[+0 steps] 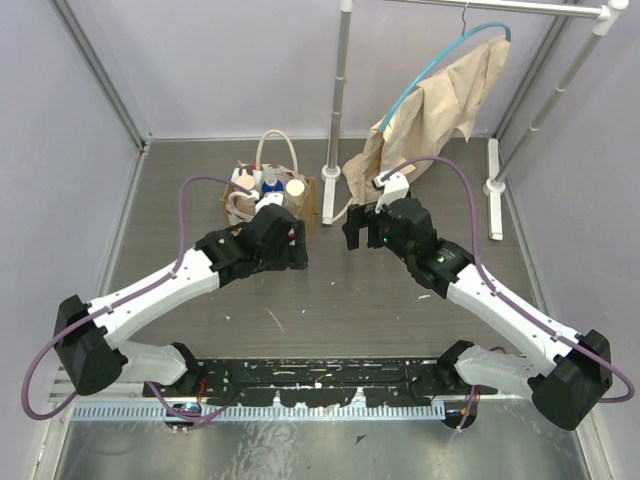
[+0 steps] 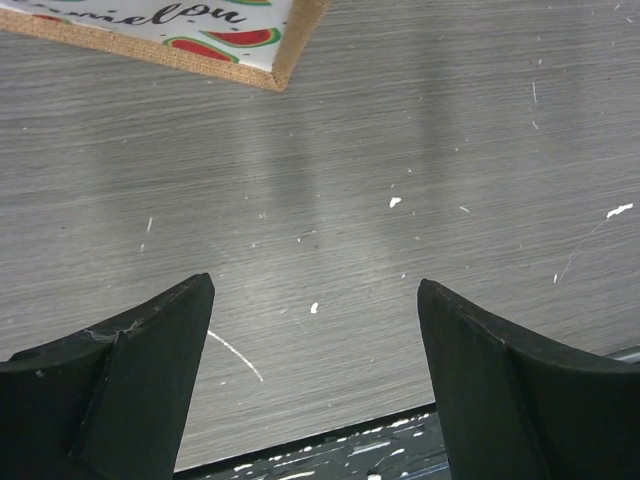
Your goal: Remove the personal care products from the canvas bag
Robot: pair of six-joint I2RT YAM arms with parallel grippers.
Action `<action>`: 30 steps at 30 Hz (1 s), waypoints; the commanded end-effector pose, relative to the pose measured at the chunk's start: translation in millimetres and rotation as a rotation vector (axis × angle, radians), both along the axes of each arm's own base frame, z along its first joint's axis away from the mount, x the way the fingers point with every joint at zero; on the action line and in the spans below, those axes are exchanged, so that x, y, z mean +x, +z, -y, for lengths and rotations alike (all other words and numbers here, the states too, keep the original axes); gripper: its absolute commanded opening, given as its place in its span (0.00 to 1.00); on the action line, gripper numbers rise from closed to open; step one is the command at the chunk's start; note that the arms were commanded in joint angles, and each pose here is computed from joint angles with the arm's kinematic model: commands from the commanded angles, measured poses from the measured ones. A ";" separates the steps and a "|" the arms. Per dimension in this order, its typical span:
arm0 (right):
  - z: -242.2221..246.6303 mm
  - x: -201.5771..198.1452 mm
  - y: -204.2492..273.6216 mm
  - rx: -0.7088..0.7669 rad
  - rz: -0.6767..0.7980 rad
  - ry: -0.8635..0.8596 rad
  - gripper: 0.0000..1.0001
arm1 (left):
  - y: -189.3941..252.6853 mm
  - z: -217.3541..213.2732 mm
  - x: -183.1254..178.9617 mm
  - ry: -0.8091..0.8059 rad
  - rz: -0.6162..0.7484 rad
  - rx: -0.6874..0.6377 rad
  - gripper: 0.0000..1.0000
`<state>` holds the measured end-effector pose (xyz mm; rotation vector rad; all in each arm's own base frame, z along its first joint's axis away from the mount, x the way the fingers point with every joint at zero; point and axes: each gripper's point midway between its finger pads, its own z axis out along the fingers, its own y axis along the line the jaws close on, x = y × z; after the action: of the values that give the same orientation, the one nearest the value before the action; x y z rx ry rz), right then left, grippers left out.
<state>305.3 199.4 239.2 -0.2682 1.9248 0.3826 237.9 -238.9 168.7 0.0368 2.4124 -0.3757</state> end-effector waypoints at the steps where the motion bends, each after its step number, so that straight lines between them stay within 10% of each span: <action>1: -17.4 -7.0 12.4 0.096 -0.007 0.069 1.00 | 12.6 16.5 11.3 0.018 0.026 -0.050 0.90; 30: -26.5 -9.4 7.0 0.118 -0.074 0.088 1.00 | 53.6 -17.6 2.9 -0.023 0.157 -0.113 0.98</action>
<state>284.7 214.7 199.5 -0.3100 2.0722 0.4948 238.1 -217.8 222.7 0.0376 2.2467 -0.4080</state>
